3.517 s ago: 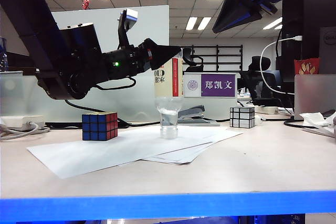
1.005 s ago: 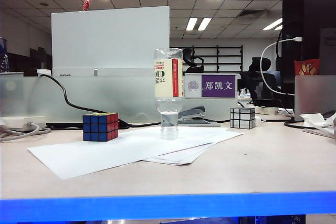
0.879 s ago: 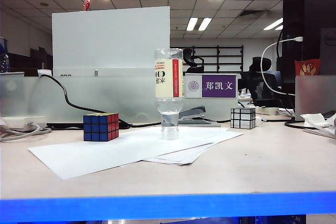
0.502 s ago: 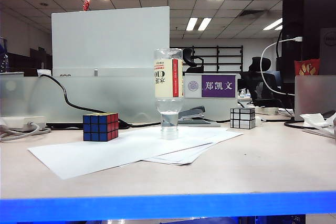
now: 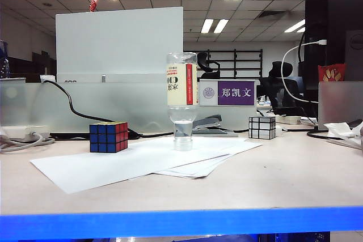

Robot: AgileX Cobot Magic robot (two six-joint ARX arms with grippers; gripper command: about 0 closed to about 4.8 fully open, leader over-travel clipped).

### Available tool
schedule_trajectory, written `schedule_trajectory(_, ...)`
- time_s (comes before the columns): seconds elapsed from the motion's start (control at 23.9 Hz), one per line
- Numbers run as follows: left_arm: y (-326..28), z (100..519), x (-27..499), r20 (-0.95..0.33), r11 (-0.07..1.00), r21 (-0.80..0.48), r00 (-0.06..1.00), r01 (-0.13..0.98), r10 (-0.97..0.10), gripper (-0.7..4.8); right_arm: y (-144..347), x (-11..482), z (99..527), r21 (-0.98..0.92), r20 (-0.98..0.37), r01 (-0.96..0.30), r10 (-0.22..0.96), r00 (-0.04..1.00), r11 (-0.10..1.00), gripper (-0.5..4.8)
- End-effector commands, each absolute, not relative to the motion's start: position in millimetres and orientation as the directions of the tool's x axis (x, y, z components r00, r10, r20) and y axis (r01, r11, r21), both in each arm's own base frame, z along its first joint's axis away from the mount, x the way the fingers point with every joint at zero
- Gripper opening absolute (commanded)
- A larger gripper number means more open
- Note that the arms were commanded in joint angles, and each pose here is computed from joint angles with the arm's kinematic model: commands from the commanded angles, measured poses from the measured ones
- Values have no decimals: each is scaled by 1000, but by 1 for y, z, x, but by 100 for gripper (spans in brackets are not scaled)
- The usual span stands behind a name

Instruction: Flip the plastic bottle upside down.

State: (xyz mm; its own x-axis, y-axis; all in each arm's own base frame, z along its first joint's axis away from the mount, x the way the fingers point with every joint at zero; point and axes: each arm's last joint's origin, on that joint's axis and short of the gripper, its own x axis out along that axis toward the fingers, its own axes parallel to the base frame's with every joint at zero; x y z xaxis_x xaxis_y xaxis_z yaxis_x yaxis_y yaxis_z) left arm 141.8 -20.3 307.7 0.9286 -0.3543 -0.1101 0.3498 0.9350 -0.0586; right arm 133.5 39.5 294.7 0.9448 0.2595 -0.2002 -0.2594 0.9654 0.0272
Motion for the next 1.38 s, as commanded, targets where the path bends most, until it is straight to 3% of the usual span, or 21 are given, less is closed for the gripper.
schedule_trajectory(0.04,-20,310,142,-97,936,-58,931,347,-352,-4,39,133,297,28,-184,-260,261,948,965,-6)
schedule_trajectory(0.5,-23,315,124,-58,920,-29,918,390,-391,-4,39,133,297,28,-184,-255,256,949,966,-6)
schedule_trajectory(0.63,-17,316,106,-45,959,74,961,274,-271,-4,39,133,297,28,-185,-259,260,948,965,-6)
schedule_trajectory(0.75,-13,308,91,-38,979,75,982,187,-185,-4,39,133,297,28,-184,-259,260,948,965,-6)
schedule_trajectory(1.13,-5,262,62,71,993,-5,991,117,-117,-4,39,133,297,28,-185,-259,260,948,965,-6)
schedule_trajectory(1.38,0,246,65,52,999,-32,998,44,-42,-4,39,133,297,28,-186,-259,260,948,965,-6)
